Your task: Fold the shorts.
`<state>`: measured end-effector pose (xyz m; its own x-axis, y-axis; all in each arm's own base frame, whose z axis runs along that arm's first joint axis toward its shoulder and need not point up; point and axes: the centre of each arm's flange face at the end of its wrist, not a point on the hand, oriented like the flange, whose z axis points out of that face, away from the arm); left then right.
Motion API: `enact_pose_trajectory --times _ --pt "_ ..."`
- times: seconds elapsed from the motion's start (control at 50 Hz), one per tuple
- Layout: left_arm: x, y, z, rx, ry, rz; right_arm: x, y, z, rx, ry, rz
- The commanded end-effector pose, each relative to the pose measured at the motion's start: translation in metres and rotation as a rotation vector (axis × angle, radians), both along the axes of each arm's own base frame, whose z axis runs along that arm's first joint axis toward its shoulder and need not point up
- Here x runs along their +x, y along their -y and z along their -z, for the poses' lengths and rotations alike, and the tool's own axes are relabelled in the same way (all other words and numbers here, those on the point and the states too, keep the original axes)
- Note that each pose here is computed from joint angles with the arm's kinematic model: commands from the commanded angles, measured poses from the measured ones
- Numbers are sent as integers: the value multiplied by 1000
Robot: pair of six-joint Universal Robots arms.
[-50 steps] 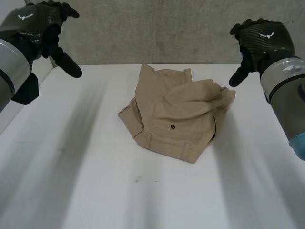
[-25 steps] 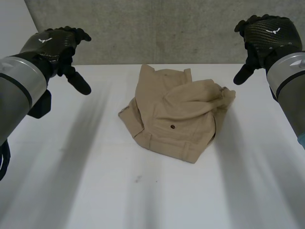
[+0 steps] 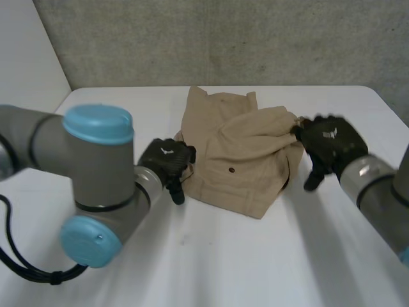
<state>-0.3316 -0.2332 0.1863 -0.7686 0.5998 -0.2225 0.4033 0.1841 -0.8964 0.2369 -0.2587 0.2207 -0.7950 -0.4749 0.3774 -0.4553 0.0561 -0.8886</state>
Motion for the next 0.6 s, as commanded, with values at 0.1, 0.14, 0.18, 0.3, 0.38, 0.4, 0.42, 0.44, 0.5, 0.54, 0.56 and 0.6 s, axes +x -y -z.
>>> enact_pose_trajectory --times 0.1,0.14,0.18,0.3,0.38,0.4,0.42,0.44,0.5,0.54,0.56,0.6 --pt "-26 24 50 -17 -8 17 -31 4 43 61 37 -14" --pt "-31 29 54 -27 -6 20 -29 4 44 61 40 -24" --pt "-34 34 57 -32 -10 18 -28 4 49 76 37 -28" --pt "-41 46 67 -49 -11 17 -27 2 59 105 29 -28" --pt "-45 51 71 -86 25 38 -27 2 60 111 28 -33" --pt "-47 53 72 -104 42 47 -27 3 62 117 28 -33" --pt "-48 54 73 -119 50 54 -27 3 63 120 27 -33" --pt "-49 55 73 -133 54 58 -27 4 65 124 26 -32" --pt "-53 60 73 -187 64 67 -27 5 67 131 26 -32" --pt "-55 65 70 -221 52 63 -27 5 68 132 26 -32" --pt "-56 66 69 -231 46 57 -27 5 68 134 25 -32" --pt "-55 72 63 -263 29 27 -27 5 68 132 26 -32"
